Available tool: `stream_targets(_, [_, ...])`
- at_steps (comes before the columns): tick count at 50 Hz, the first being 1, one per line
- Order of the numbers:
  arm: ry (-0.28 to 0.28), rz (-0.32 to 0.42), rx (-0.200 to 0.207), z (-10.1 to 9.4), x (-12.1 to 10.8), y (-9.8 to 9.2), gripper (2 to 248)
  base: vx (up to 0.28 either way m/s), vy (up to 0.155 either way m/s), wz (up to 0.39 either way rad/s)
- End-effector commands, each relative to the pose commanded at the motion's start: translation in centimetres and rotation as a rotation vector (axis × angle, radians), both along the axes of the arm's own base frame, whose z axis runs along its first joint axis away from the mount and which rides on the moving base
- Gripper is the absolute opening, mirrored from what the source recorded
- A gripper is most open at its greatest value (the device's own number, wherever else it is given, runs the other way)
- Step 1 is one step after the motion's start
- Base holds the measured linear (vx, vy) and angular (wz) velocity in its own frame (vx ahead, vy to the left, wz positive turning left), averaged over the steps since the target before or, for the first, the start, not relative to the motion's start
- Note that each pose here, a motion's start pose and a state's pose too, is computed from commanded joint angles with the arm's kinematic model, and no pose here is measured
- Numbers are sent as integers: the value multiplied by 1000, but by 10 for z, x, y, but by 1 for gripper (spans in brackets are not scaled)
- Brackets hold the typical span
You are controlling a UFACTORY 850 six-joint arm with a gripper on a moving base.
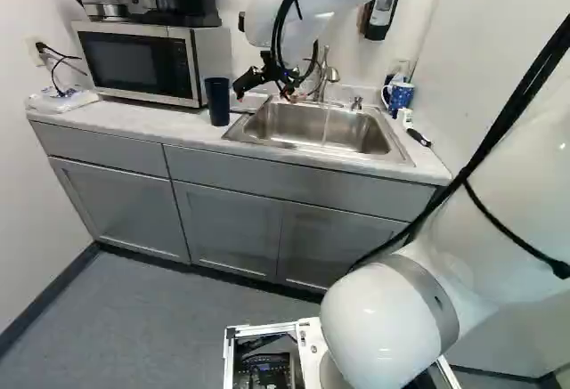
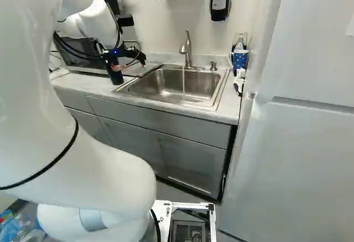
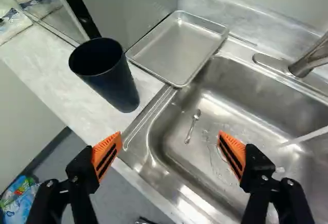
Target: Rinse the cup and place it in the tray
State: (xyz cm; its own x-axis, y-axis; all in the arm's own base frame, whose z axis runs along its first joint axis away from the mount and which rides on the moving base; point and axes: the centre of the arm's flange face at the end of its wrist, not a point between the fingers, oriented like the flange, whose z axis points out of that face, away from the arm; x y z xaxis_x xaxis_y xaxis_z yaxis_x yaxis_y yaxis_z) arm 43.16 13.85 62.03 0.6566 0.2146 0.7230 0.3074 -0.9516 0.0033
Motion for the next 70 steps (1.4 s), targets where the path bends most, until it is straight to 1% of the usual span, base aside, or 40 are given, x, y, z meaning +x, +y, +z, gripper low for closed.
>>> stream_targets(11, [7, 36, -2, -2, 3, 18, 247, 0, 0, 0])
stream_targets(29, [45, 79, -17, -22, 11, 43, 247, 0, 0, 0])
stream_targets(37, [52, 95, -19, -30, 15, 53, 247, 0, 0, 0])
stream_targets(46, [45, 107, -17, -39, 18, 61, 247, 0, 0, 0])
stream_targets(57, [30, 114, -11, -50, 20, 65, 247, 0, 0, 0])
stream_targets(70, [-6, 114, 3, -61, 28, 69, 247, 0, 0, 0])
